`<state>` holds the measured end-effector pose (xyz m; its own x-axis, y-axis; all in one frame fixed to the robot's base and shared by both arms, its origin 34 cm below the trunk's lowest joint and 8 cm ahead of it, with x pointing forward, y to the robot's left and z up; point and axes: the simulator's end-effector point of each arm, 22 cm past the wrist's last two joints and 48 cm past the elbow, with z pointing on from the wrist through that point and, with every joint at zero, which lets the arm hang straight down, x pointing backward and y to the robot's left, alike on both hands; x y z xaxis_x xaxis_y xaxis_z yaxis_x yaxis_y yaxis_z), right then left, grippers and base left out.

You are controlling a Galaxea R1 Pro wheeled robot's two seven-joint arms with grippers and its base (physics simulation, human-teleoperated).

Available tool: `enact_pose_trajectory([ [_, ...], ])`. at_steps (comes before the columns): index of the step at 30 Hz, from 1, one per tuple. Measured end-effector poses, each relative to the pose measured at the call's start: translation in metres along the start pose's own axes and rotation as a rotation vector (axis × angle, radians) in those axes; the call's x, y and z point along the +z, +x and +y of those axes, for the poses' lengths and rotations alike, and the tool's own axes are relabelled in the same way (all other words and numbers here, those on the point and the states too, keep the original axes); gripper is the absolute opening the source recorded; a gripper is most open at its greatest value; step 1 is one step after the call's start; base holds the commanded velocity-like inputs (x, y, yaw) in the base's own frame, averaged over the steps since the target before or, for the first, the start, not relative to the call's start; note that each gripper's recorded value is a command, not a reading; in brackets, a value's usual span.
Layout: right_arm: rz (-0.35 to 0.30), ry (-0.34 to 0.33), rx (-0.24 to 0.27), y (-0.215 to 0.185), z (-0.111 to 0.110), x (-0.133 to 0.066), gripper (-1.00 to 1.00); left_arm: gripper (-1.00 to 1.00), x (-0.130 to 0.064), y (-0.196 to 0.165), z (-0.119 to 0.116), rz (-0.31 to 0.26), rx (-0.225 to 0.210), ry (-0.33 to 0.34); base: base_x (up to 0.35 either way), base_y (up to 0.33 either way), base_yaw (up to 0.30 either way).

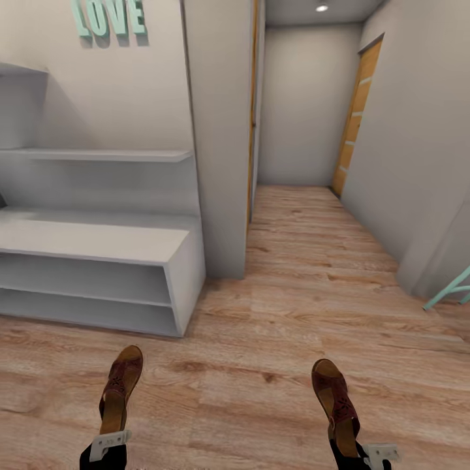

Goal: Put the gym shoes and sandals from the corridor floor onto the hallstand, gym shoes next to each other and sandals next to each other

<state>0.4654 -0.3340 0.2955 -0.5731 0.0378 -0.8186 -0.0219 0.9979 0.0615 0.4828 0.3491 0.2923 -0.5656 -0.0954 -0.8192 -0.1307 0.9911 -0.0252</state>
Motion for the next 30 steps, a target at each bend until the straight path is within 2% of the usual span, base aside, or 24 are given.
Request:
enact_pose_trajectory([
  [4,0.0,0.0,0.0,0.0,0.0,0.0,-1.0,-1.0,-0.005,0.002,0.006,-0.017,-0.007,-0.015,0.0,0.0,0.277],
  [10,0.0,0.0,0.0,0.0,0.0,0.0,-1.0,-1.0,-0.016,-0.002,0.027,-0.08,-0.05,-0.067,0.0,0.0,0.276],
  [22,0.0,0.0,0.0,0.0,0.0,0.0,-1.0,-1.0,-0.016,0.0,0.019,-0.078,-0.039,-0.046,0.0,0.009,0.277],
  [30,0.001,0.0,0.0,0.0,0.0,0.0,-1.0,-1.0,-0.016,-0.001,0.021,-0.079,-0.044,-0.05,0.0,0.26,0.21],
])
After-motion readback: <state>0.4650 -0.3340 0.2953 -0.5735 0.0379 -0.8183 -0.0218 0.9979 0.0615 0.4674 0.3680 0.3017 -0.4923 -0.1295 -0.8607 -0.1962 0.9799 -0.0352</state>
